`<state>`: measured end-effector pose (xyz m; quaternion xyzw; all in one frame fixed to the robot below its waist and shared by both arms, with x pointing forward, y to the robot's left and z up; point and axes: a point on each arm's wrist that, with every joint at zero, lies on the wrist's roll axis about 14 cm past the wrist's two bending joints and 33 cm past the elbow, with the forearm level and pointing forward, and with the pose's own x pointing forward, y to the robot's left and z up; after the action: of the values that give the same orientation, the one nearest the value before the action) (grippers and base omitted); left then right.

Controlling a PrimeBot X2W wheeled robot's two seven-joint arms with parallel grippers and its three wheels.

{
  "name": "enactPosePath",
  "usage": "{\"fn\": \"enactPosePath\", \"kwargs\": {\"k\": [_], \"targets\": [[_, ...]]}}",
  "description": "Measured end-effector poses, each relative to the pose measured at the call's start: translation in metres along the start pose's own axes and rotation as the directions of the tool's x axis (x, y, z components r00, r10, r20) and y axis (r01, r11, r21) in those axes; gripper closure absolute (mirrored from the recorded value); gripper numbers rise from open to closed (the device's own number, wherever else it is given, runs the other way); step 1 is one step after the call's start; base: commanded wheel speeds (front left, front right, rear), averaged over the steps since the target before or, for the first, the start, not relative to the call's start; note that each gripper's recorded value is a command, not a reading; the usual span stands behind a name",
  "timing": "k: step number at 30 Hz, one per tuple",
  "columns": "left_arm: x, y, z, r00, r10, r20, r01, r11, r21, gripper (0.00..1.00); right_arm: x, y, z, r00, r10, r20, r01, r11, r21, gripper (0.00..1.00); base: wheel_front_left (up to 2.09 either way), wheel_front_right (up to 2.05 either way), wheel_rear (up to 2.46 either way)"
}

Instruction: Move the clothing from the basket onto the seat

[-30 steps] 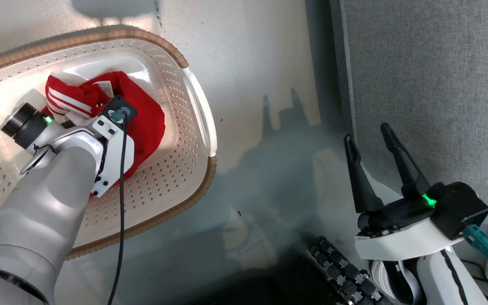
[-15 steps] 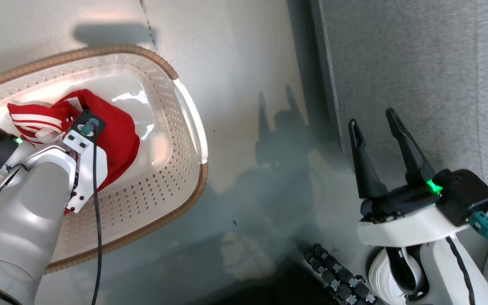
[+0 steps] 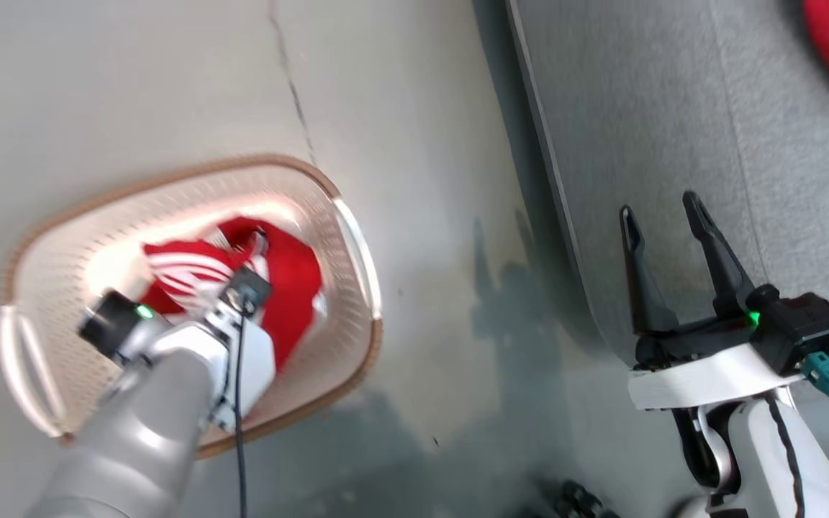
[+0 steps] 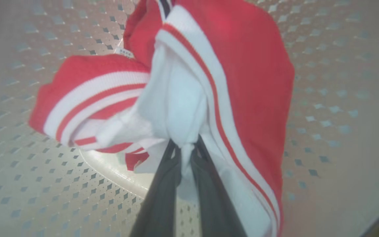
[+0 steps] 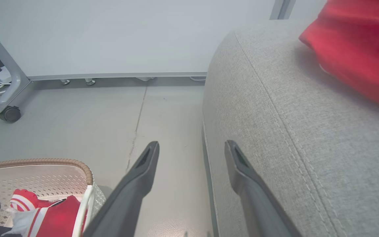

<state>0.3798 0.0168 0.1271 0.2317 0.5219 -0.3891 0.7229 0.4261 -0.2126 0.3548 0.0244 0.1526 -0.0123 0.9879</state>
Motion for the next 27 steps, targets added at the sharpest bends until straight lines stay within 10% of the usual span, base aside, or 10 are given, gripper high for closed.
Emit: {"fn": "enactPosePath", "kwargs": {"k": [15, 27], "targets": [[-0.129, 0.013, 0.055, 0.897, 0.227, 0.381, -0.176, 0.971, -0.163, 1.00, -0.047, 0.017, 0.072, 0.979, 0.061, 0.194, -0.065, 0.998, 0.014, 0.00, 0.00, 0.00, 0.00], [-0.271, 0.009, 0.142, 0.536, 0.359, 0.764, -0.182, 0.933, -0.311, 1.00, -0.093, 0.053, 0.123, 0.915, 0.186, 0.357, -0.199, 0.980, 0.000, 0.00, 0.00, 0.00, 0.00]]}}
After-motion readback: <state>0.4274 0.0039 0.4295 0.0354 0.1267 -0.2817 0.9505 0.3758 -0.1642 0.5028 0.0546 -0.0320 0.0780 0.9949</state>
